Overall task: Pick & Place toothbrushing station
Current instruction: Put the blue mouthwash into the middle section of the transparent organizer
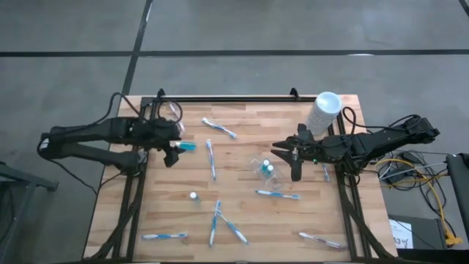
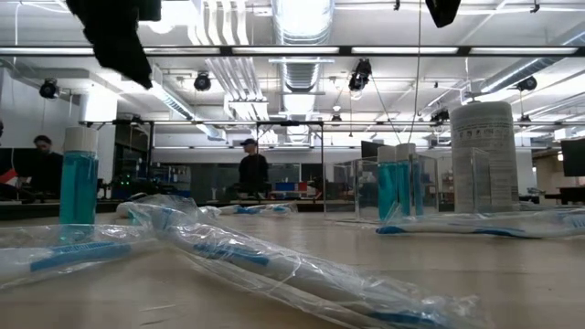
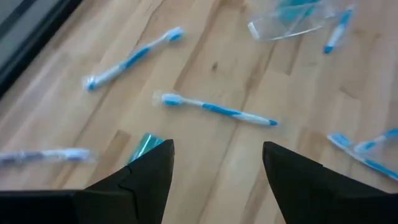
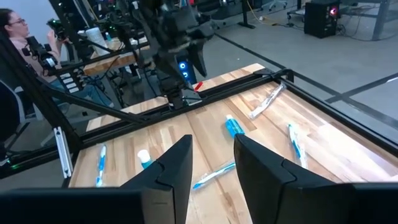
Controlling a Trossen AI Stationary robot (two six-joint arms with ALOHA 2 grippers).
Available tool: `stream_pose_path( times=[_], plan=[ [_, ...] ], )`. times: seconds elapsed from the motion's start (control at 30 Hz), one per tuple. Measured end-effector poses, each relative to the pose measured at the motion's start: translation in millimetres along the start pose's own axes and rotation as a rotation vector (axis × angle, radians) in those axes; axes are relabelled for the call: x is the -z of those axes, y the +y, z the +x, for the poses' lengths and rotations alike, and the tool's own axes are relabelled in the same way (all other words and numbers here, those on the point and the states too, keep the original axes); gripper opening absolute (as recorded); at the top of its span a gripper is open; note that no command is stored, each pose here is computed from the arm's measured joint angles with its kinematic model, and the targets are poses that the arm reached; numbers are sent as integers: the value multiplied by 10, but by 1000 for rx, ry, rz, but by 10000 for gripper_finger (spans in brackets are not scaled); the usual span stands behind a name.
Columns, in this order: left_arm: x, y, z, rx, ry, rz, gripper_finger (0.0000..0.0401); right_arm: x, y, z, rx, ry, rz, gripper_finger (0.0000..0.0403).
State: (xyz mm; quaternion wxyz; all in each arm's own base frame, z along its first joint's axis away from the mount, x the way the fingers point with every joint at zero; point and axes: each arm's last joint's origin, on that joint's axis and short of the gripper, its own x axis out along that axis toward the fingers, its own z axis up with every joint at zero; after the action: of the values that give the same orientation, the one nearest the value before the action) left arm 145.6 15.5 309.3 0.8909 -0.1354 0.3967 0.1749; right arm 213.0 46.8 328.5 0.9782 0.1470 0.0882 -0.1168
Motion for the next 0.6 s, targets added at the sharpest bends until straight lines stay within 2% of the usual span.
stream_pose_path(
  times=[0.13, 0.23, 0.47, 0.6],
  plan=[
    [119, 2, 132, 74, -33, -31, 250, 2, -1, 0, 1, 2, -1, 109],
    [270, 48, 165, 80, -34, -102, 250, 3, -1, 0, 1, 2, -1, 112],
    [610, 210, 164, -16, -124, -318, 250, 1, 0, 0, 0, 2, 10, 118],
    [765, 282, 201, -79, -169, -339, 250, 2, -1, 0, 0, 2, 5, 116]
  ],
)
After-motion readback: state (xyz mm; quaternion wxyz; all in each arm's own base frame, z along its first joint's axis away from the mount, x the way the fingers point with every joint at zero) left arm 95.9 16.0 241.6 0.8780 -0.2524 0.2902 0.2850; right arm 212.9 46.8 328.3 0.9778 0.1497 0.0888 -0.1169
